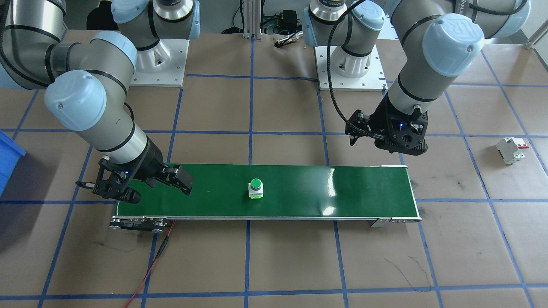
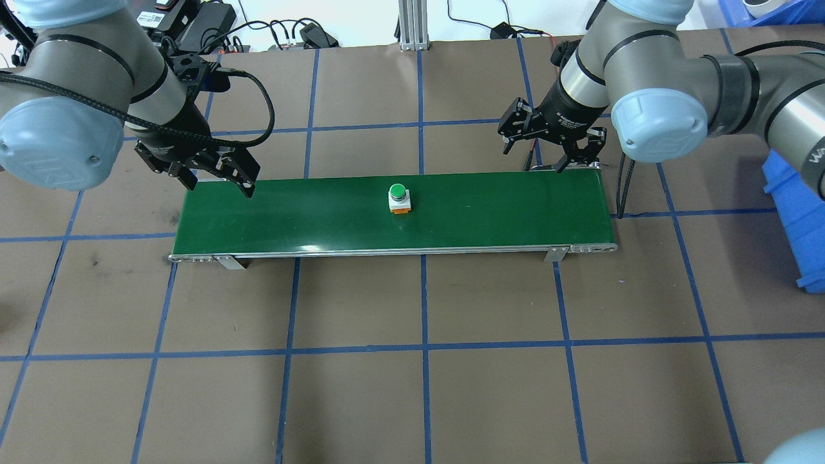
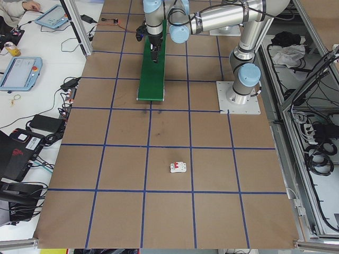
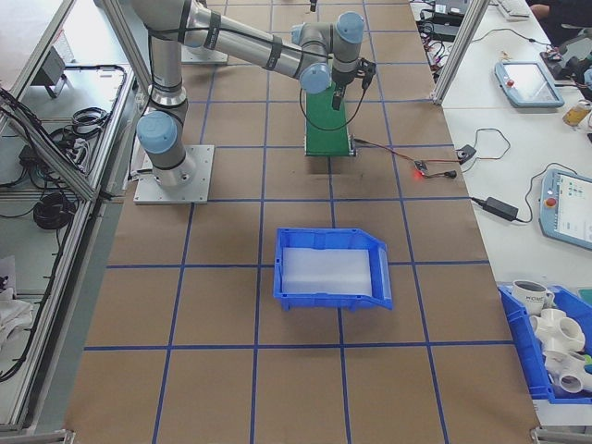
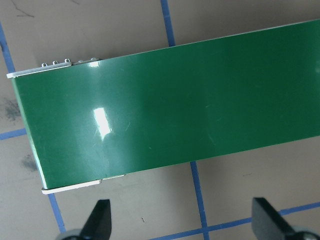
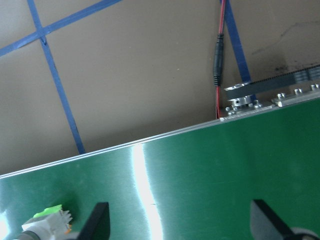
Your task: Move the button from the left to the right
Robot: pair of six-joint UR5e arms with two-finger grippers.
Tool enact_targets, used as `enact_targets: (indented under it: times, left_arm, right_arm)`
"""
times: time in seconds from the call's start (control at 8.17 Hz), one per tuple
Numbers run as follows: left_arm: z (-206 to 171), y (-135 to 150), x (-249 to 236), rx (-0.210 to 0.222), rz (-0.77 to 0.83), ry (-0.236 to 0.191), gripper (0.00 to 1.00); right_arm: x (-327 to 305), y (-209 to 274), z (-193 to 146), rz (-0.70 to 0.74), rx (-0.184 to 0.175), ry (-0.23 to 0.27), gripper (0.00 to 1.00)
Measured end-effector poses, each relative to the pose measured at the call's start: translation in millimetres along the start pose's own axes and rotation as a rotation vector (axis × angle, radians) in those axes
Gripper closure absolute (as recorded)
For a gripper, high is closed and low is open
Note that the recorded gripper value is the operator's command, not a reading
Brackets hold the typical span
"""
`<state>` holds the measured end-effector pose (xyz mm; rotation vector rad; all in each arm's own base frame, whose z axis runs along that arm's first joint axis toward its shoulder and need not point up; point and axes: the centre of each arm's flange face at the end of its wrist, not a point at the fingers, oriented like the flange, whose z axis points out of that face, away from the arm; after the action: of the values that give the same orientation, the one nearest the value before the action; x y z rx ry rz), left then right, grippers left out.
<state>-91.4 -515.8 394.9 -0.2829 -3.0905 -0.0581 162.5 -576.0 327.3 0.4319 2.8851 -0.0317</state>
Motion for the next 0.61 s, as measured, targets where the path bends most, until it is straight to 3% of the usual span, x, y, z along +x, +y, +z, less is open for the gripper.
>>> enact_targets:
  times: [0.24,0.61]
  left_arm:
    - [-2,-1,7,0.012,0.007,0.023,0.00]
    - [-4,-2,18,0.027,0.020,0.071,0.00]
  right_arm:
    - [-22,5,6,-0.044,0.044,-0.016,0.00]
    - [-40,11,22,-0.072,0.056,-0.019,0.00]
